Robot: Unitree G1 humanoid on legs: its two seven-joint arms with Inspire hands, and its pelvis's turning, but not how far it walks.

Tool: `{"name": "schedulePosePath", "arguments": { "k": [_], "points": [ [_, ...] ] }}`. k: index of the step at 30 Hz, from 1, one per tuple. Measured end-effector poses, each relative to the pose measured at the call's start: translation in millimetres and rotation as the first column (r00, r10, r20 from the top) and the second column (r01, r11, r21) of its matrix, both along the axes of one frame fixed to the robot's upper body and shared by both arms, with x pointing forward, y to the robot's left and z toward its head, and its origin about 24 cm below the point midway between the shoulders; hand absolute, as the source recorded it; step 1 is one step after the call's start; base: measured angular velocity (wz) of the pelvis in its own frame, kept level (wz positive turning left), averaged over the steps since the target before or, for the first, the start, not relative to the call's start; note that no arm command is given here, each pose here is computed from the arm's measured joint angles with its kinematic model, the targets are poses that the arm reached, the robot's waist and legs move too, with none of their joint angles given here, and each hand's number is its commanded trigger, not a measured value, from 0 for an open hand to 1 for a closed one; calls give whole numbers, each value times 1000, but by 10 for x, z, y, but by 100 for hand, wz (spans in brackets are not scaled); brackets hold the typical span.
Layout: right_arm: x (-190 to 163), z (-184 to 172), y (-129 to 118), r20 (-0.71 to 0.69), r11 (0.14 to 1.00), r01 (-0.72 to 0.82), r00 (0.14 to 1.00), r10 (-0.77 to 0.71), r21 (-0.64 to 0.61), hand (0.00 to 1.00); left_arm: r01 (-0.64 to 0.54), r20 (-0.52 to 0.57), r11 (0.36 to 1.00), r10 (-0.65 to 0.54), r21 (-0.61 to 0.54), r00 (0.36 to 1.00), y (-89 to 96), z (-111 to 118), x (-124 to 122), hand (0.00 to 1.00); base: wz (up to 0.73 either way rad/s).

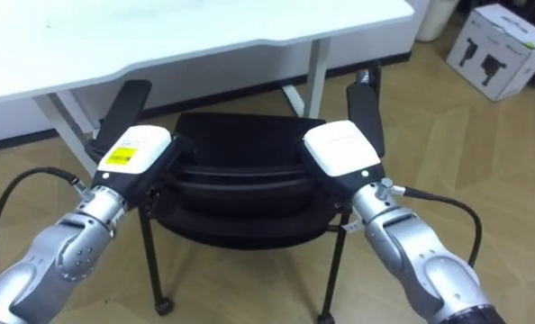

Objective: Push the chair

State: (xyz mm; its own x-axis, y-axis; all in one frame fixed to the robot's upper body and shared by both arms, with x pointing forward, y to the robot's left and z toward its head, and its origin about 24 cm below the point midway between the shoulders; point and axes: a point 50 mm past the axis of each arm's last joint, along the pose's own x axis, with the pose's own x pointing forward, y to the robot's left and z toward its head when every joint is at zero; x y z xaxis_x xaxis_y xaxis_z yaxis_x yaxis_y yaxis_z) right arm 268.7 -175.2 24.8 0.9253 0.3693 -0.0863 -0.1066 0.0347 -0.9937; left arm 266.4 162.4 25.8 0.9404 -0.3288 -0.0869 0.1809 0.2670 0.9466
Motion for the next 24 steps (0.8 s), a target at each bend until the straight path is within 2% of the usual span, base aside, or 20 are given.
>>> {"name": "schedulePosePath", "arguments": {
  "k": [7,12,18,24],
  "points": [
    [-34,-97,11,-32,1000,0,1000,1,28,100,14,7,1000,-14,28,1000,10,1,0,100,37],
    [-30,-110,52,-47,1000,-14,999,15,22,100,-13,-27,1000,14,21,1000,67,-92,-34,100,56],
    [-20,-103,29,-66,1000,-2,998,2,8,100,1,-4,1000,-1,26,1000,12,-85,-42,100,58],
    [-14,-89,71,-67,1000,-7,998,9,18,100,-1,16,999,0,37,1000,56,-50,-46,100,17]
  ]
}}
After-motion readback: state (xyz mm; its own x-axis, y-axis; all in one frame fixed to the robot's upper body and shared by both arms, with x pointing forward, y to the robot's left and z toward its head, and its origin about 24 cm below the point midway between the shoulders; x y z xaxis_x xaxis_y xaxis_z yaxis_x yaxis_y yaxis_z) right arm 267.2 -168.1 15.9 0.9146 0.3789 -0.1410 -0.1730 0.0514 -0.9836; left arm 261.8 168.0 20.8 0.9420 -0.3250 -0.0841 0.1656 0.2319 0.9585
